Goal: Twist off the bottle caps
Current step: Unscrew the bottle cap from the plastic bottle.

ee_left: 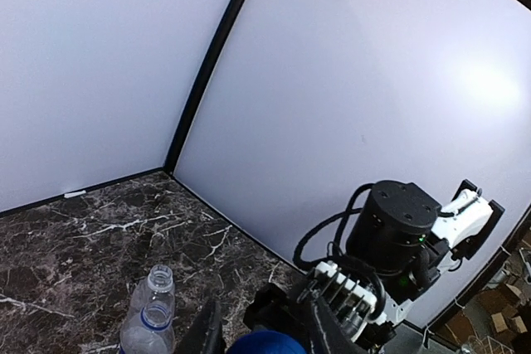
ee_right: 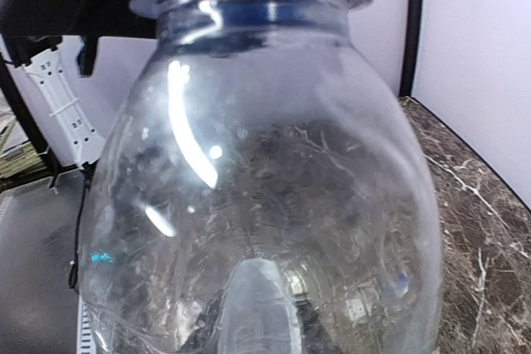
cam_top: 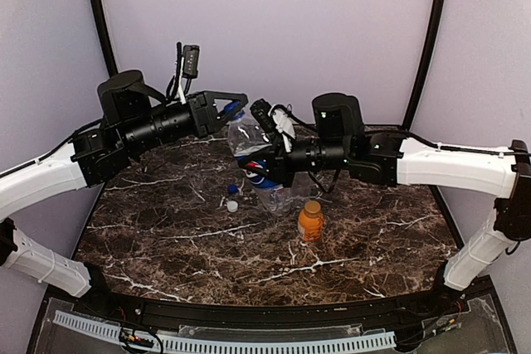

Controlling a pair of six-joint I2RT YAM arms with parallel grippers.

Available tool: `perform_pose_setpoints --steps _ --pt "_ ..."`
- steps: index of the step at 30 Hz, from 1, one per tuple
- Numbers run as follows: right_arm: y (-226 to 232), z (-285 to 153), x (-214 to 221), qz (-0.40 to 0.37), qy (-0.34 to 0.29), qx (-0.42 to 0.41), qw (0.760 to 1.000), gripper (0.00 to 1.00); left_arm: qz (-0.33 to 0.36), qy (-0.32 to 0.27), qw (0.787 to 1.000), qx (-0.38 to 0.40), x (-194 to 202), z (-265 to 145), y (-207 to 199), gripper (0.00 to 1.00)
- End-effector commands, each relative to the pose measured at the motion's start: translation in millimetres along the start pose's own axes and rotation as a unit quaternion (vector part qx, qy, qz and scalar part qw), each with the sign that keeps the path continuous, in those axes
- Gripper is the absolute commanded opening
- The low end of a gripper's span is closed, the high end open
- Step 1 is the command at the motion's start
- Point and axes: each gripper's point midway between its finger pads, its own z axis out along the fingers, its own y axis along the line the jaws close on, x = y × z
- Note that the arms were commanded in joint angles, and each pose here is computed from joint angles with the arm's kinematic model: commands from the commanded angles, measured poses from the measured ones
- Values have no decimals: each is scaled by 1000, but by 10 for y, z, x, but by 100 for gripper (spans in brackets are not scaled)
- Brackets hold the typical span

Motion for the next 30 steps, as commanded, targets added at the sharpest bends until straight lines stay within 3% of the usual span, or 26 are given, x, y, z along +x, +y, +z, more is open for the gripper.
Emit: perform_pose_setpoints --steps 1,8,20,30 --pt "-286 -66 -218 -8 -39 126 991 12 -11 -43 992 -116 -168 -77 334 13" --pt "-47 -49 -190 -28 -37 64 997 12 28 -36 998 -45 -197 -92 62 29" --pt "416 -202 -164 -29 -50 -113 992 9 74 0 993 89 -188 -223 -417 68" --pt "850 -355 -96 -12 -27 -297 954 10 105 44 958 264 -62 -468 -963 73"
